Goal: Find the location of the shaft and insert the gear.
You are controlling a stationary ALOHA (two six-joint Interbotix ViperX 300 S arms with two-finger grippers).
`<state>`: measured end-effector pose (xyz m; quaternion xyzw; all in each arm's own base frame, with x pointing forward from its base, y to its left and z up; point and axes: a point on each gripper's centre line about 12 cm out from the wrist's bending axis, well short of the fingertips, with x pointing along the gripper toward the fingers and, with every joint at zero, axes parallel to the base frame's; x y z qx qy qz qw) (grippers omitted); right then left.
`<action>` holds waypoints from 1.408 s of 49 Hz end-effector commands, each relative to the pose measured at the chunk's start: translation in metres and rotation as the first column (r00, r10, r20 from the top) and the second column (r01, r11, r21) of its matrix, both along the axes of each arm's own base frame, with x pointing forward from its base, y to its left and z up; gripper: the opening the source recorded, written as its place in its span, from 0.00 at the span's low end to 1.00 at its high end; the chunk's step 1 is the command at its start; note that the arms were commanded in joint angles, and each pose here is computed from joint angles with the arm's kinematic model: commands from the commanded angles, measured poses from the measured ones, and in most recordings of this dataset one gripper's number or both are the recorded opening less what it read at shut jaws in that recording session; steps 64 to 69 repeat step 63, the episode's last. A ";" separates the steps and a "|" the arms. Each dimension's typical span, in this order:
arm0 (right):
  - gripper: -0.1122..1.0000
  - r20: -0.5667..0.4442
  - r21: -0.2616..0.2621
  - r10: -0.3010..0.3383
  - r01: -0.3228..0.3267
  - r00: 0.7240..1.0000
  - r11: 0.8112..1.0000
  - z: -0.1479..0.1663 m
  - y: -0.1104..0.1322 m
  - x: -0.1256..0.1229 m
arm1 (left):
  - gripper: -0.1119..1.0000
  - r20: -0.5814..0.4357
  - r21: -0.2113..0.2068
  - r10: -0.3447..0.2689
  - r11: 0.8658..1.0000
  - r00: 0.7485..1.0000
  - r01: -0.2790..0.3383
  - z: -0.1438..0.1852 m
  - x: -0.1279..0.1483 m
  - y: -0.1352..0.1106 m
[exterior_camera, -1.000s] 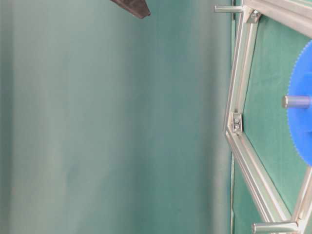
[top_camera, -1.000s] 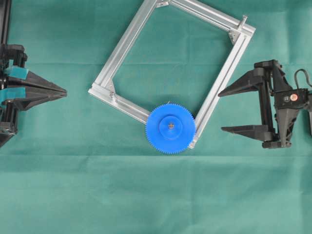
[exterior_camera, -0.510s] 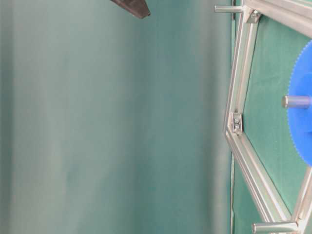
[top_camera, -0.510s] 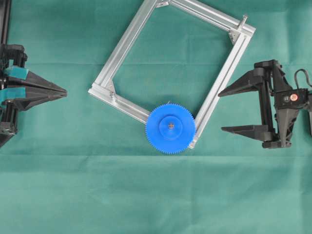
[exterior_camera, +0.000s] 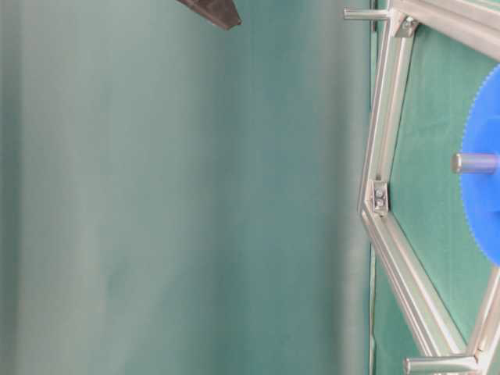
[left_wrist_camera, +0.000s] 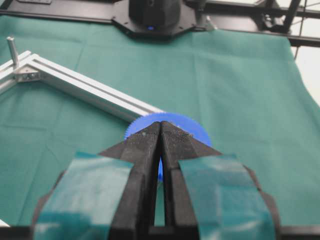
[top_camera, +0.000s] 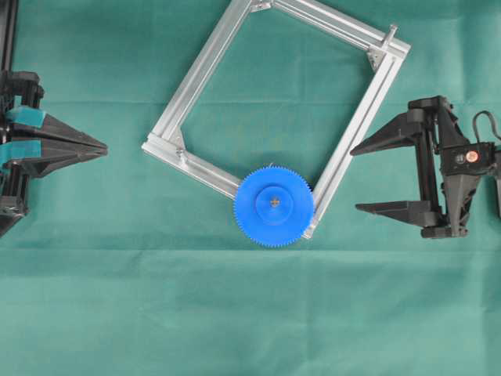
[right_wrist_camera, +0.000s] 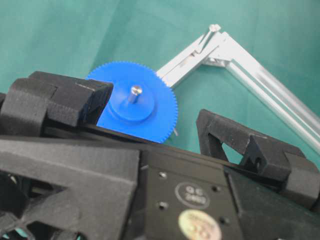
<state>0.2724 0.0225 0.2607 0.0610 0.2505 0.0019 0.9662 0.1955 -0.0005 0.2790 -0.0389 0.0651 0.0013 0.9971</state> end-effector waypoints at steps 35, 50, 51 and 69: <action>0.88 0.014 0.000 -0.020 0.020 1.000 1.000 0.005 -0.005 0.001 | 0.11 0.021 -0.002 0.000 1.000 1.000 0.000 0.010 0.002 0.000; 0.88 -0.012 -0.008 -0.054 0.054 0.998 0.999 0.002 -0.014 0.000 | 0.11 0.018 0.000 0.000 1.000 1.000 0.000 0.010 0.002 0.000; 0.88 -0.012 -0.008 -0.055 0.054 0.998 0.998 0.003 -0.014 0.000 | 0.11 0.015 0.000 0.000 1.000 1.000 0.000 0.009 0.002 0.000; 0.88 -0.017 -0.010 -0.059 0.059 0.998 0.998 0.002 -0.015 0.000 | 0.11 0.017 -0.002 0.000 1.000 1.000 0.000 0.010 0.002 0.000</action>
